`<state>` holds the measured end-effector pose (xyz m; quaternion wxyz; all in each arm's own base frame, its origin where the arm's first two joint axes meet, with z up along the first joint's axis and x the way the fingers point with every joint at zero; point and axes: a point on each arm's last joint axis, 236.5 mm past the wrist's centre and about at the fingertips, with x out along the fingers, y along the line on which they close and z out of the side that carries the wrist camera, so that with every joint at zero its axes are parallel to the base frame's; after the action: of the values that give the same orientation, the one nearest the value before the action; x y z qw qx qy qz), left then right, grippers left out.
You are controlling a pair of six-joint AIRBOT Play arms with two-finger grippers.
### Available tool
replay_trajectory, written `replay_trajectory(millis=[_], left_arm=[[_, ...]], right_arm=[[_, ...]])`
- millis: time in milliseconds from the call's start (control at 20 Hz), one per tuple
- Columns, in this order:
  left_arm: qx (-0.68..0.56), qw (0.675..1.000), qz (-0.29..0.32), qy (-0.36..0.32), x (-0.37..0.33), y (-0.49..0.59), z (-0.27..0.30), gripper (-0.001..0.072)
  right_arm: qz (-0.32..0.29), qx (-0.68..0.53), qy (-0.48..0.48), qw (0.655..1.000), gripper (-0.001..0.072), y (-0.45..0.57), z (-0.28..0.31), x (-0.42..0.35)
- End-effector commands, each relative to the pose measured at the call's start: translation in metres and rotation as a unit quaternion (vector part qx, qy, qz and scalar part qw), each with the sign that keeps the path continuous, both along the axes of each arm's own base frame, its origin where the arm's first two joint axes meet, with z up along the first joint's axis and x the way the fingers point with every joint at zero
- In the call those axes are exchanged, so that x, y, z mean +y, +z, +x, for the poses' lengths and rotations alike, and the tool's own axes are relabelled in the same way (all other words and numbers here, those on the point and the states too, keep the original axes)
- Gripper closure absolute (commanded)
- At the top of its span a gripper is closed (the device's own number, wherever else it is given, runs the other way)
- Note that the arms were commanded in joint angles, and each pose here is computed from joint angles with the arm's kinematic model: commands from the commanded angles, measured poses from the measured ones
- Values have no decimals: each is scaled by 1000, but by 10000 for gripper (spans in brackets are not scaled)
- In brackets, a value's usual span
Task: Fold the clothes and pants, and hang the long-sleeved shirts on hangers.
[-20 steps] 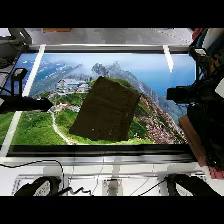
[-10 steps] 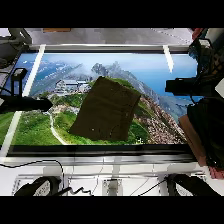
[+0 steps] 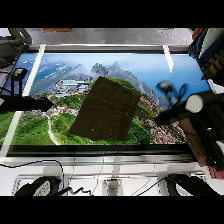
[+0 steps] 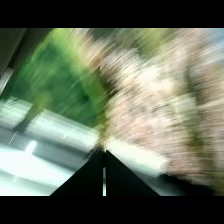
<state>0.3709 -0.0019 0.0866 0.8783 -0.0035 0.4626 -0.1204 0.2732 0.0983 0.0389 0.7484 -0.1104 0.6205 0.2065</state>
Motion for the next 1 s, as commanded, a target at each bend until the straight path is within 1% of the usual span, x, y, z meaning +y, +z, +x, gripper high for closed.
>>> replay_trajectory(millis=[0, 50, 100, 150, 200, 250, 350, 450, 600, 750, 900, 950], left_arm=[[-2, 1000, -5, 0, -2, 1, 0, 107], [-2, 1000, -5, 0, -2, 1, 0, 107], [-2, 1000, -10, 0, -4, 2, 1, 108], [-4, 1000, -20, -1, -8, 3, 2, 107], [-4, 1000, -26, -1, -10, 3, 2, 107], [-4, 1000, -30, -1, -11, 3, 2, 107], [-1, 1000, -30, -1, -12, 1, 1, 107], [6, 999, -31, -2, -12, -2, -1, 107], [28, 999, -36, -8, -14, -13, -5, 107], [62, 997, -43, -14, -17, -29, -10, 107], [101, 993, -55, -19, -20, -48, -14, 107], [117, 991, -58, -22, -21, -55, -17, 107]], right_arm=[[184, 81, 70, 977, 661, -50, -58, 80], [222, 66, 30, 972, 660, -59, -50, 94], [240, 49, -4, 970, 655, -67, -41, 99], [251, 36, -46, 966, 543, -75, -31, 99], [259, 26, -91, 961, 314, -82, -22, 97], [259, 24, -126, 957, 270, -87, -16, 94], [260, 40, -148, 953, 267, -95, -15, 95], [266, 71, -165, 947, 236, -107, -18, 100], [270, 135, -199, 932, 236, -132, -27, 107], [278, 207, -210, 914, 237, -145, -37, 120], [286, 219, -219, 907, 242, -150, -20, 129], [287, 219, -219, 906, 263, -151, -15, 131]])
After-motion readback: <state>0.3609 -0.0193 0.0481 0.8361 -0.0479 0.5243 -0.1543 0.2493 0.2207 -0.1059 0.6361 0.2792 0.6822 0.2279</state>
